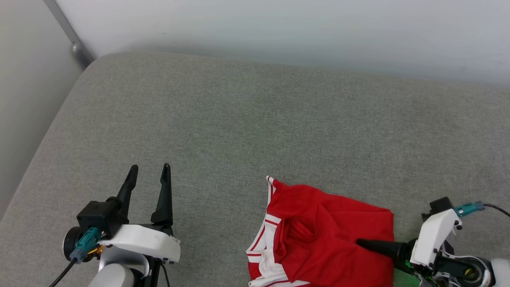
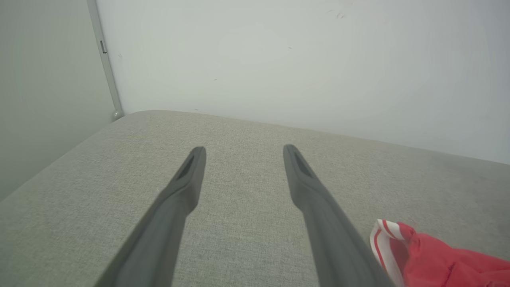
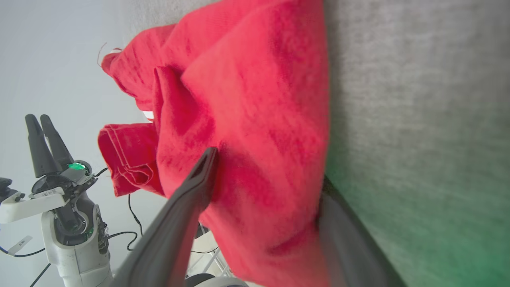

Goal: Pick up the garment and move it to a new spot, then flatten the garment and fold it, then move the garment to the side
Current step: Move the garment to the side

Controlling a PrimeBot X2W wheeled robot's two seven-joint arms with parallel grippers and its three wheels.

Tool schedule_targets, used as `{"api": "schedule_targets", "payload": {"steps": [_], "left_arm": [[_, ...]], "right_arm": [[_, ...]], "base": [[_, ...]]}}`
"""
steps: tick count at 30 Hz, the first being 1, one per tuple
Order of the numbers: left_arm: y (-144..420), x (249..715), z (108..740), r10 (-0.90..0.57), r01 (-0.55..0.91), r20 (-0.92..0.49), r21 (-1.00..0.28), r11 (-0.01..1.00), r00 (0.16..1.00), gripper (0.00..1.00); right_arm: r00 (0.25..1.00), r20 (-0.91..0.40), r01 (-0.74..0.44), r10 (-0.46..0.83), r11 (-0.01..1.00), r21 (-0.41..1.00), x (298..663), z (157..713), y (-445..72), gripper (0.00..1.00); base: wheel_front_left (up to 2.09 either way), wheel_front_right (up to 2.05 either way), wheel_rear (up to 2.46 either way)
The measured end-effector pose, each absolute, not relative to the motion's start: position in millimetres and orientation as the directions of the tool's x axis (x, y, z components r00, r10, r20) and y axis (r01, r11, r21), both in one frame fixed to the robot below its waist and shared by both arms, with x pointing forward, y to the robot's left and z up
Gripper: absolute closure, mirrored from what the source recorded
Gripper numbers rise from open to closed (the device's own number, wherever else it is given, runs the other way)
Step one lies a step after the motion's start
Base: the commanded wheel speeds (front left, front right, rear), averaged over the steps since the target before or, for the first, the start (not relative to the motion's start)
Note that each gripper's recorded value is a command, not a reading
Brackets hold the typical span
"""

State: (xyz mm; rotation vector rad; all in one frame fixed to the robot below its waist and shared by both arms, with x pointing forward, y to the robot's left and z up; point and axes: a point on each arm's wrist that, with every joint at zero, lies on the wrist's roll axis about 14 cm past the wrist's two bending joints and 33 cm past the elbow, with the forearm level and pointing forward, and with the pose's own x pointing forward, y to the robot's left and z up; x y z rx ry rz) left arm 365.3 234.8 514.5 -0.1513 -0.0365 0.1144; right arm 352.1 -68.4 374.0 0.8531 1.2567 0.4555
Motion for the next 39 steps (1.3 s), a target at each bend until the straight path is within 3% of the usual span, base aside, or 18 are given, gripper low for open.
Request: {"api": "schedule_targets", "payload": {"steps": [1,2,3,6,10,13,18,29,35,39], "left_arm": [[234.9,365.3,514.3,0.117,-0.111,0.028,-0.154,0.982,0.993,0.00],[234.4,365.4,514.3,0.116,-0.110,0.029,-0.154,0.982,0.993,0.00],[234.3,365.5,514.6,0.116,-0.110,0.030,-0.152,0.982,0.993,0.00],[233.1,365.9,517.0,0.110,-0.103,0.040,-0.149,0.983,0.993,0.00],[226.8,363.2,519.4,0.093,-0.085,0.050,-0.147,0.985,0.994,0.00],[216.8,360.8,519.1,0.062,-0.053,0.052,-0.150,0.987,0.997,0.00],[192.2,366.8,523.4,-0.013,0.023,0.068,-0.150,0.988,0.998,0.00],[99.5,409.2,545.1,-0.277,0.299,0.144,-0.159,0.941,0.950,0.00],[73.4,440.8,542.7,-0.349,0.371,0.158,-0.151,0.916,0.924,0.00],[47.5,478.1,537.4,-0.430,0.454,0.176,-0.133,0.881,0.885,0.00]], "right_arm": [[0.276,-0.636,0.138,0.721,0.625,0.768,352.7,373.7,-65.9,0.50],[0.277,-0.637,0.129,0.720,0.629,0.767,353.1,374.0,-63.7,0.81],[0.278,-0.639,0.122,0.718,0.633,0.764,352.7,373.9,-62.2,1.00],[0.278,-0.652,0.083,0.705,0.659,0.748,351.4,376.8,-59.1,1.00],[0.335,-0.686,-0.035,0.646,0.736,0.676,359.2,391.2,-67.9,1.00],[0.403,-0.742,-0.158,0.535,0.840,0.519,363.0,402.8,-92.7,1.00],[0.476,-0.797,-0.217,0.371,0.928,0.303,359.9,413.6,-140.7,1.00],[0.608,-0.791,-0.027,0.067,0.998,0.064,356.3,440.0,-257.1,1.00],[0.651,-0.756,0.081,-0.062,0.997,-0.012,374.3,447.7,-303.9,1.00],[0.660,-0.715,0.226,-0.232,0.968,-0.105,392.6,452.7,-366.8,1.00]], "base": [[0.00,0.00,0.00],[0.00,0.00,0.00],[0.00,0.00,0.00],[0.00,0.00,0.00],[0.00,0.00,0.00],[0.00,0.00,0.00],[0.00,0.00,0.00],[0.00,0.00,0.00],[0.00,0.00,0.00],[0.00,0.00,0.00]]}}
